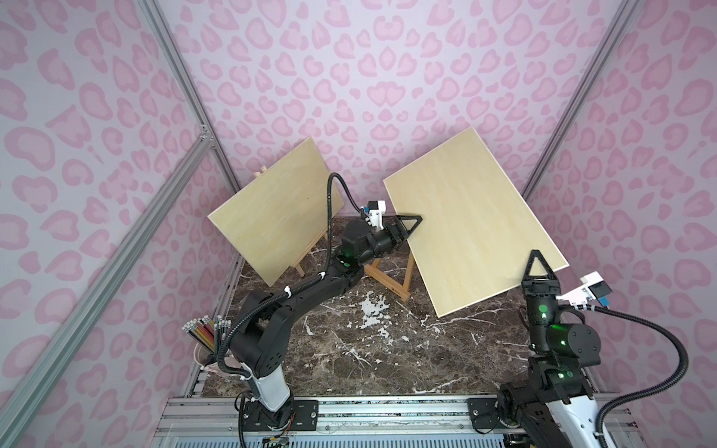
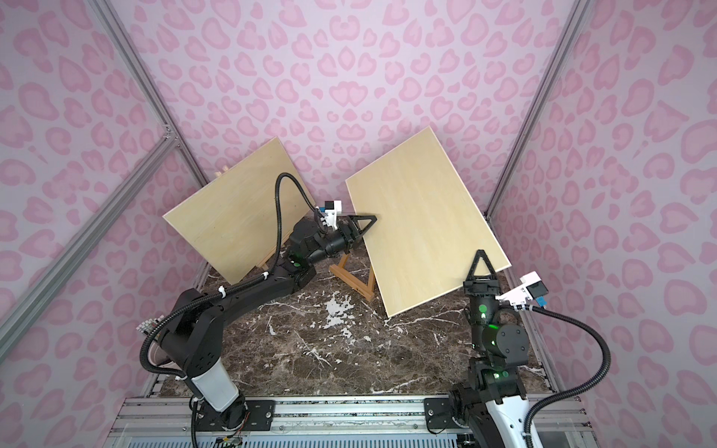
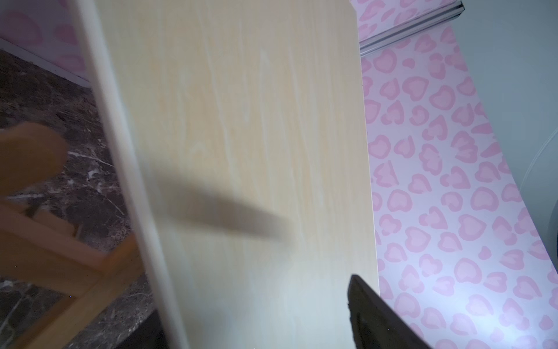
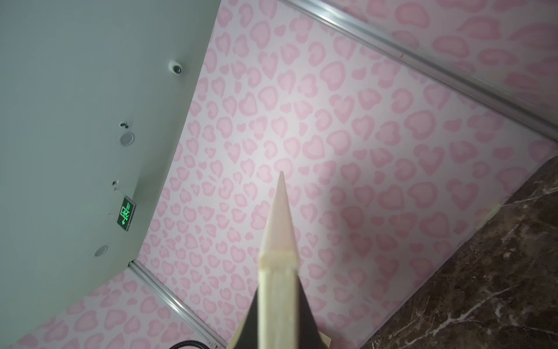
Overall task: Disassemble the easel
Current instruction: Place the drawing board at the corner of the board.
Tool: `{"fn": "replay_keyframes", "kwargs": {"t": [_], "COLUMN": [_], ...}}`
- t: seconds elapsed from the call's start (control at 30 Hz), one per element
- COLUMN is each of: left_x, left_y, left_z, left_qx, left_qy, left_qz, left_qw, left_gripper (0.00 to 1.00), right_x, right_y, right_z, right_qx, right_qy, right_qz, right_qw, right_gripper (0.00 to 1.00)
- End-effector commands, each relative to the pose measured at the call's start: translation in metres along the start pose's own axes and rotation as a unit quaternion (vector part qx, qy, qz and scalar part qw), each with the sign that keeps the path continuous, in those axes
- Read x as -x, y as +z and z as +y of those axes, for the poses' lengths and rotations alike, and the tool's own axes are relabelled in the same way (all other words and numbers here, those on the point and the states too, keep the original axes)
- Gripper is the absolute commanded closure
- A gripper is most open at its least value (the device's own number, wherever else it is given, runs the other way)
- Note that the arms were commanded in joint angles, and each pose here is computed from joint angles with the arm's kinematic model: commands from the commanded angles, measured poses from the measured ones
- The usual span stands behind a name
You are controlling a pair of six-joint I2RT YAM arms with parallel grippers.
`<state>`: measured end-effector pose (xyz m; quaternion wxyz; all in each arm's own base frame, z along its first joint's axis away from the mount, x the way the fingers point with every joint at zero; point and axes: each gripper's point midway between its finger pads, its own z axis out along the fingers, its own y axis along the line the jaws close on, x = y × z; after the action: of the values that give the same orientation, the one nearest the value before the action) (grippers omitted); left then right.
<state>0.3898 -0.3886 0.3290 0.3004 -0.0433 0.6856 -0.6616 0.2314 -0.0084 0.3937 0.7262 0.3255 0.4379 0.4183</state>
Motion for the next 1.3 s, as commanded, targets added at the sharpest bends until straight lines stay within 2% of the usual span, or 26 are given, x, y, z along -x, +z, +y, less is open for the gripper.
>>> {"fn": "replay_keyframes", "kwargs": {"t": [0.0, 0.17, 0.3, 0.43, 0.53, 0.73, 1.03, 1.27], "left_x": [-0.018, -0.046, -0.069, -0.094, -0.107, -0.113, -0.109, -0.112], "left_y": [0.017, 0.055, 0.084, 0.109, 0.118, 0.117, 0.102, 0.098], "left_z": [-0.007, -0.011, 0.004, 0.023, 0.040, 0.065, 0.089, 0.097], "left_qx": [0.010, 0.028, 0.040, 0.061, 0.076, 0.136, 0.207, 0.223], "left_qy": [0.022, 0.032, 0.015, 0.022, 0.019, 0.045, 0.099, 0.103], "left_qz": [0.040, 0.087, 0.125, 0.172, 0.197, 0.216, 0.223, 0.229], "left_qw": [0.999, 0.995, 0.991, 0.983, 0.977, 0.966, 0.948, 0.942], "left_gripper": [0.26, 0.28, 0.28, 0.27, 0.26, 0.21, 0.15, 0.16], "right_x": [0.041, 0.058, 0.066, 0.065, 0.067, 0.079, 0.043, 0.041], "right_y": [-0.018, -0.049, -0.070, -0.079, -0.082, -0.082, -0.040, -0.012], "right_z": [0.005, -0.020, -0.045, -0.070, -0.077, -0.076, -0.109, -0.138], "right_qx": [-0.001, -0.053, -0.098, -0.167, -0.185, -0.203, -0.247, -0.254], "right_qy": [0.049, 0.038, 0.023, -0.004, -0.029, -0.077, -0.147, -0.131], "right_qz": [-0.093, -0.139, -0.169, -0.171, -0.176, -0.206, -0.129, -0.074], "right_qw": [0.994, 0.988, 0.980, 0.971, 0.966, 0.954, 0.949, 0.955], "right_gripper": [1.00, 1.00, 1.00, 1.00, 1.00, 1.00, 1.00, 1.00]}}
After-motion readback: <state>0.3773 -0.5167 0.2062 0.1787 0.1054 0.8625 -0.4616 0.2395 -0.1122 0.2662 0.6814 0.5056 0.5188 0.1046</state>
